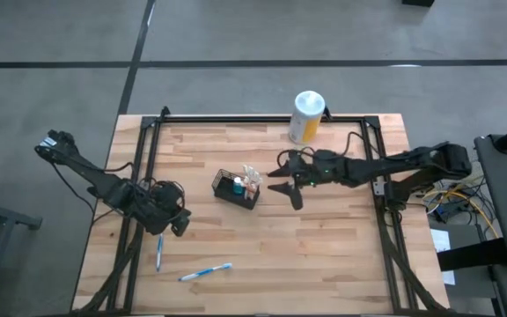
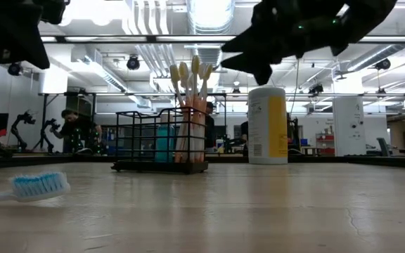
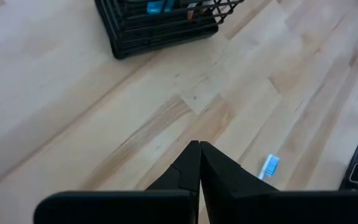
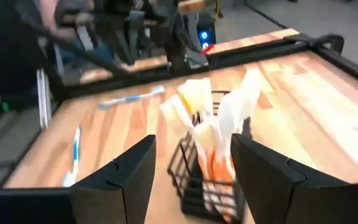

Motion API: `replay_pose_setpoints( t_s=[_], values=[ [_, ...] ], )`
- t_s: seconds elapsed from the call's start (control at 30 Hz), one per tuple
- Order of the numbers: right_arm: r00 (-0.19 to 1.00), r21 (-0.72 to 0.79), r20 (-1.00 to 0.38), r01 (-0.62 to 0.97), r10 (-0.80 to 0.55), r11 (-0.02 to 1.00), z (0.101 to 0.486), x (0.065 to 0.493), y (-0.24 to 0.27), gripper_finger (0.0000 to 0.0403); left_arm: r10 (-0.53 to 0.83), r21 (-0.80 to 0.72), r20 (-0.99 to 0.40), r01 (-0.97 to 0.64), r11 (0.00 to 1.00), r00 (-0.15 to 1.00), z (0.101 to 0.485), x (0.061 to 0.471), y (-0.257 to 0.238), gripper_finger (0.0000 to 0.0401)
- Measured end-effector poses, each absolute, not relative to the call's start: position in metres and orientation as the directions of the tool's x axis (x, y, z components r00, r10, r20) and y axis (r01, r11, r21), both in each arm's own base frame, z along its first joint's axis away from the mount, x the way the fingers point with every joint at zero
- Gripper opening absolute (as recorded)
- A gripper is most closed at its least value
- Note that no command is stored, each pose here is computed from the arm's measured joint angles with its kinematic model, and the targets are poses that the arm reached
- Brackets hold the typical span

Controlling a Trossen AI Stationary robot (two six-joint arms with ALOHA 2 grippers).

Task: Pick & Place toothbrushing station
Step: Put the blue toothbrush into the left section of the wire organizer

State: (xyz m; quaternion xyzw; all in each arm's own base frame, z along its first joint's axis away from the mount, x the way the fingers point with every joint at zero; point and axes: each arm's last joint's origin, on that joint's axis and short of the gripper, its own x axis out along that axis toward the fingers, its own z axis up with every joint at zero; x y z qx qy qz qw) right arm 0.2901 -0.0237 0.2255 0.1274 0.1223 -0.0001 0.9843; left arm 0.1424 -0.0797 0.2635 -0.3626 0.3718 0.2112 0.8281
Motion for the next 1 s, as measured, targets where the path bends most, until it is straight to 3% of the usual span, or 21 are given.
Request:
replay_pose_setpoints(
  t_s=[0.13, 0.37, 0.47, 0.6, 0.8, 1.0],
  values=[
    [0.981, 0.324, -0.192, 0.05, 0.014, 0.945, 0.224, 0.299, -0.027, 0.0203, 0.079, -0.453, -0.767, -0.624, 0.636, 0.637, 0.264, 0.143, -0.08, 0.0009],
    [0.98, 0.224, -0.184, -0.035, 0.078, 0.974, 0.238, 0.291, -0.024, 0.0203, 0.075, -0.473, -0.761, -0.631, 0.614, 0.644, 0.264, 0.144, -0.08, 0.0009],
    [0.953, 0.223, -0.257, -0.104, 0.162, 0.969, 0.245, 0.276, -0.02, 0.0203, 0.074, -0.475, -0.76, -0.63, 0.614, 0.645, 0.264, 0.144, -0.081, 0.0009],
    [0.922, 0.238, -0.343, -0.097, 0.177, 0.966, 0.253, 0.254, -0.017, 0.0203, 0.074, -0.476, -0.76, -0.629, 0.615, 0.646, 0.264, 0.144, -0.081, 0.0009],
    [0.912, 0.219, -0.375, -0.089, 0.168, 0.972, 0.27, 0.223, -0.015, 0.0203, 0.09, -0.468, -0.754, -0.629, 0.621, 0.65, 0.264, 0.144, -0.08, 0.0009],
    [0.936, 0.153, -0.351, 0.025, 0.031, 0.988, 0.281, 0.198, -0.017, 0.0203, 0.108, -0.466, -0.747, -0.632, 0.619, 0.656, 0.264, 0.144, -0.08, 0.0009]
  ],
)
